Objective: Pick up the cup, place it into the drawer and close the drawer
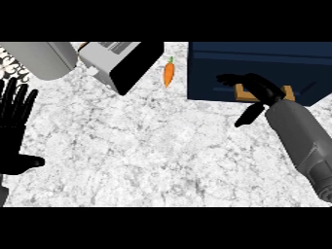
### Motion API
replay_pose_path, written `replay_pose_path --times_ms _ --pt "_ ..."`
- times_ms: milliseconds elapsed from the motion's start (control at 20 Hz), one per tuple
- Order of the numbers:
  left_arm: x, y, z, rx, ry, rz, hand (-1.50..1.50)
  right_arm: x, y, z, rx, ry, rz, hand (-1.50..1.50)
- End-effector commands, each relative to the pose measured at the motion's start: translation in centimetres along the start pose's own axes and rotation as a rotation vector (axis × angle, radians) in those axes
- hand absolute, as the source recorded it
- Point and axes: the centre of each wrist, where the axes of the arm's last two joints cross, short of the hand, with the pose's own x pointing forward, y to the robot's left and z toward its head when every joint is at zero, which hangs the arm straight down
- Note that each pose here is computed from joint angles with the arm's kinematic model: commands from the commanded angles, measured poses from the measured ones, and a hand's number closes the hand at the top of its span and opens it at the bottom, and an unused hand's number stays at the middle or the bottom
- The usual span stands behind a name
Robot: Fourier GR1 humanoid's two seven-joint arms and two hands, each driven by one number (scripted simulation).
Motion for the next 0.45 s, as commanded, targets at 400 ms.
replay_pose_path --times_ms 400 --pt "-0.6 -1.2 -1.1 -0.024 -0.005 -0.018 -1.50 -1.2 -5.0 1.3 -0.058 0.140 0.021 -1.50"
